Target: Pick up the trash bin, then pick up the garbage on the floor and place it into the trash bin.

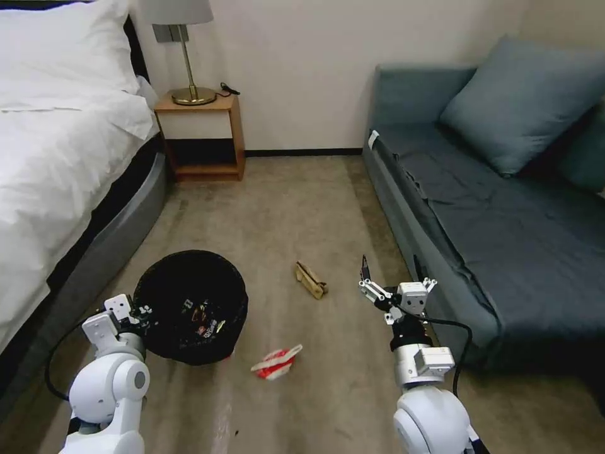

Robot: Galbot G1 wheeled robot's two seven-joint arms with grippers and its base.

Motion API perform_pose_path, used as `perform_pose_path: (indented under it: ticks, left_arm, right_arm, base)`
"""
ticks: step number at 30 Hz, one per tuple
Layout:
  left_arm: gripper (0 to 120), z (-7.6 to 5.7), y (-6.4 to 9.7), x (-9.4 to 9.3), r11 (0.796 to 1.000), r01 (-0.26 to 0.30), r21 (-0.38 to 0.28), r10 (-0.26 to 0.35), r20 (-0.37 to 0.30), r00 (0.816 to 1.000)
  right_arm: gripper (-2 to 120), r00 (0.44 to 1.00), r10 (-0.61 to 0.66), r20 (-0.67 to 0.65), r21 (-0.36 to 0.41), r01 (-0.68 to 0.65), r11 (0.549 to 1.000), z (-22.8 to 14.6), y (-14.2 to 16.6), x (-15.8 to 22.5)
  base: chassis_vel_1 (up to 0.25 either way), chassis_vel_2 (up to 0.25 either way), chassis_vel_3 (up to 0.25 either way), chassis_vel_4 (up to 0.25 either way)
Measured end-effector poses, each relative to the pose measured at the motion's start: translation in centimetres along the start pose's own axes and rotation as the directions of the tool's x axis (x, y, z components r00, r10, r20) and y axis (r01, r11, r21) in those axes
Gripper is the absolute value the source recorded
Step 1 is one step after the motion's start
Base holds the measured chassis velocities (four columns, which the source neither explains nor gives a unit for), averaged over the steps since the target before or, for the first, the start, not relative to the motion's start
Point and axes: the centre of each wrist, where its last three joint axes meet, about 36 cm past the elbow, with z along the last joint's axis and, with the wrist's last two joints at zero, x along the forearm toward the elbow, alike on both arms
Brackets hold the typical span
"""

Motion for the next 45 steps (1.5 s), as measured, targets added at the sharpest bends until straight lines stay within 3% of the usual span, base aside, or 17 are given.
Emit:
perform_pose_path:
  ticks: [6,10,11,16,17,20,22,23,26,27,30,31,33,35,40,45]
  left_arm:
    - [2,0.0,-0.1,-0.1,1.000,-0.002,-0.002,0.002,0.001,1.000]
    - [2,0.0,-0.1,-0.1,1.000,-0.003,-0.008,0.003,0.001,1.000]
    - [2,0.0,-0.1,-0.1,1.000,-0.003,-0.008,0.003,0.001,1.000]
    - [2,0.2,-0.4,0.0,1.000,-0.004,-0.012,0.004,-0.005,1.000]
    - [2,0.2,-0.4,0.0,1.000,-0.004,-0.012,0.004,-0.005,1.000]
    - [2,0.5,-0.5,0.1,1.000,-0.002,-0.016,0.002,-0.010,1.000]
    - [2,0.5,-0.5,0.1,1.000,-0.001,-0.017,0.001,-0.010,1.000]
    - [2,0.5,-0.5,0.2,1.000,0.002,-0.020,-0.002,-0.011,1.000]
    - [2,0.7,-0.5,0.3,1.000,0.007,-0.024,-0.008,-0.016,1.000]
    - [2,0.7,-0.5,0.3,1.000,0.007,-0.024,-0.008,-0.016,1.000]
    - [2,1.0,-0.5,0.5,1.000,0.012,-0.026,-0.013,-0.021,1.000]
    - [2,1.0,-0.5,0.5,1.000,0.012,-0.026,-0.013,-0.021,1.000]
    - [2,1.1,-0.4,0.6,0.999,0.015,-0.028,-0.016,-0.022,1.000]
    - [2,1.1,-0.3,0.6,0.999,0.019,-0.028,-0.020,-0.021,1.000]
    - [2,1.0,0.1,0.7,0.999,0.026,-0.032,-0.027,-0.018,0.999]
    - [2,0.9,0.2,0.7,0.999,0.027,-0.029,-0.027,-0.017,0.999]
  right_arm:
    - [100,0.991,-0.127,0.046,0.025,0.126,0.992,1.3,-1.3,-2.1]
    - [100,0.942,-0.336,0.004,0.127,0.333,0.934,2.3,-4.2,-6.1]
    - [100,0.942,-0.336,0.004,0.127,0.333,0.934,2.3,-4.2,-6.1]
    - [100,0.766,-0.630,-0.126,0.219,0.641,0.736,5.4,-5.0,-11.5]
    - [100,0.766,-0.630,-0.126,0.219,0.641,0.736,5.4,-5.0,-11.5]
    - [100,0.618,-0.750,-0.236,0.262,0.784,0.563,8.1,-4.6,-14.3]
    - [100,0.600,-0.760,-0.249,0.265,0.797,0.542,8.4,-4.6,-14.6]
    - [100,0.509,-0.803,-0.311,0.265,0.858,0.441,9.8,-4.5,-15.1]
    - [100,0.320,-0.853,-0.412,0.217,0.944,0.250,12.3,-4.4,-14.8]
    - [100,0.320,-0.853,-0.412,0.217,0.944,0.250,12.3,-4.4,-14.8]
    - [99,0.148,-0.867,-0.477,0.158,0.984,0.081,14.1,-4.4,-14.7]
    - [99,0.148,-0.867,-0.477,0.158,0.984,0.081,14.1,-4.4,-14.7]
    - [99,0.080,-0.860,-0.504,0.138,0.990,0.012,14.9,-4.1,-14.6]
    - [99,0.044,-0.851,-0.523,0.126,0.992,-0.026,15.5,-3.6,-14.5]
    - [99,-0.007,-0.829,-0.559,0.124,0.988,-0.092,16.1,-2.5,-15.1]
    - [98,-0.025,-0.811,-0.585,0.117,0.987,-0.115,16.8,-1.8,-15.3]
  base:
    - [-0.120,0.122,0.129,-0.114]
    - [0.011,-0.012,-0.011,0.013]
    - [0.046,-0.046,-0.045,0.053]
    - [0.004,-0.005,-0.009,0.011]
    - [0.000,0.000,0.000,0.000]
    - [0.000,0.000,0.000,0.000]
    - [0.000,0.000,0.000,0.000]
    - [0.000,0.000,0.000,0.000]
    - [0.000,0.000,0.000,0.000]
    - [0.000,0.000,0.000,0.000]
    - [0.000,0.000,0.000,0.000]
    - [0.000,0.000,0.000,0.000]
    - [0.000,0.000,0.000,0.000]
    - [0.000,0.000,0.000,0.000]
    - [0.000,0.000,0.000,0.000]
    - [0.000,0.000,0.000,0.000]
